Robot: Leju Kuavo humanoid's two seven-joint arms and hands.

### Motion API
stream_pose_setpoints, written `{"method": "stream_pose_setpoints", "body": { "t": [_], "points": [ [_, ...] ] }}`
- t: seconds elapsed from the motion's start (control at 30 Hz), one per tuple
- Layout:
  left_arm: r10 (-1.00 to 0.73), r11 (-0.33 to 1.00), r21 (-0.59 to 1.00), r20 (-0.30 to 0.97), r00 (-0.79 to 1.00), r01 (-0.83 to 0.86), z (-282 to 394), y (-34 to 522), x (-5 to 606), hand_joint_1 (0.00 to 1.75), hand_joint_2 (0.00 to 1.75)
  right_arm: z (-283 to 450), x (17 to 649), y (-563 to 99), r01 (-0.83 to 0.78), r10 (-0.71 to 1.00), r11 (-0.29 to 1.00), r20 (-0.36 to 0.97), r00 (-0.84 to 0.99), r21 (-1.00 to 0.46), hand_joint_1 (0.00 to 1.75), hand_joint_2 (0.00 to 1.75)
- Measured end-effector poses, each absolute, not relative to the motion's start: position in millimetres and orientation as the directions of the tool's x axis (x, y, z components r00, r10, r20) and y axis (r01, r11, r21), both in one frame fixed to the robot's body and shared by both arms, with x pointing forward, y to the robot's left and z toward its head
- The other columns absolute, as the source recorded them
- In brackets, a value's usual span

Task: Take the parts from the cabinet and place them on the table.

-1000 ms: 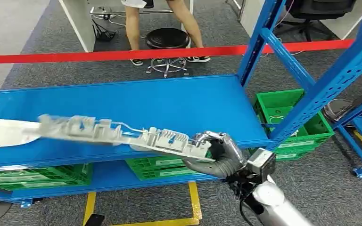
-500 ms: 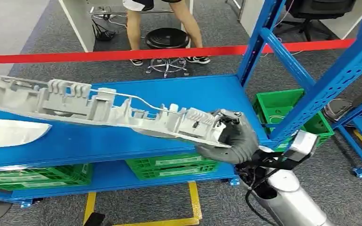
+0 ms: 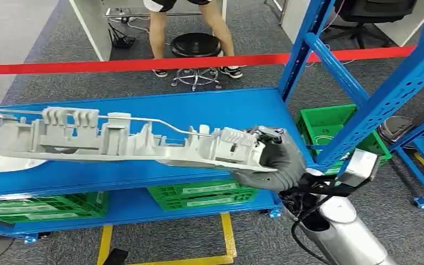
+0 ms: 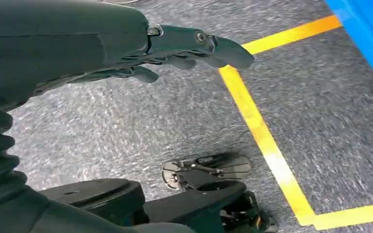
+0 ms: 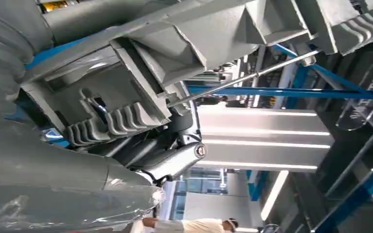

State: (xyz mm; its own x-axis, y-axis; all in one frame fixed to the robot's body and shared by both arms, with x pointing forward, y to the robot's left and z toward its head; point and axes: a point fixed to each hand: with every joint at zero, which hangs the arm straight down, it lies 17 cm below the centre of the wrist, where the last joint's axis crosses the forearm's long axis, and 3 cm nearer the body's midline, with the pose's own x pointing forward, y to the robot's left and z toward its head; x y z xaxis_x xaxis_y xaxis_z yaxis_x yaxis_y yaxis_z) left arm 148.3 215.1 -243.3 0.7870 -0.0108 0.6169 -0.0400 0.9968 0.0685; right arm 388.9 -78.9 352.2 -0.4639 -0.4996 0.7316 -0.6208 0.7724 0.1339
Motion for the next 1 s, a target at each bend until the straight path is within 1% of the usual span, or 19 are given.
{"method": "stream_pose_setpoints", "body": {
  "t": [0.2,0.27,0.4,0.57,0.63,0.8,1.0],
  "points": [
    [0.052,0.995,0.04,0.563,0.825,-0.09,-249.2,212.8,139.0,0.0,1.75,345.5,379.1,-64.7,-0.69,-0.519,0.716,0.743,-0.422,0.107,1.75,1.75],
    [0.066,0.994,0.04,0.534,0.843,-0.104,-252.5,213.6,134.0,0.0,1.75,342.6,374.7,-56.8,-0.711,-0.502,0.7,0.754,-0.424,0.066,1.75,1.75],
    [0.055,0.995,0.04,0.507,0.86,-0.087,-255.4,212.1,128.7,0.0,1.75,328.0,369.9,-49.4,-0.706,-0.438,0.708,0.777,-0.452,-0.012,1.75,1.75],
    [0.007,0.998,0.049,0.481,0.877,-0.035,-258.0,209.7,125.2,0.0,1.75,305.6,365.1,-60.6,-0.679,-0.393,0.734,0.797,-0.459,-0.028,1.75,1.75],
    [-0.02,0.999,0.047,0.485,0.874,-0.003,-256.6,205.0,131.2,0.0,1.75,297.6,365.4,-73.4,-0.651,-0.375,0.758,0.802,-0.466,-0.024,1.75,1.75],
    [-0.038,0.999,0.017,0.549,0.835,0.034,-246.1,190.5,158.3,0.0,1.75,284.6,371.5,-101.2,-0.606,-0.354,0.796,0.811,-0.467,-0.002,1.75,1.75],
    [-0.028,1.0,0.011,0.553,0.833,0.026,-244.1,187.2,164.9,0.0,1.75,284.8,377.3,-115.3,-0.582,-0.343,0.813,0.809,-0.478,0.001,1.75,1.75]
  ]
}}
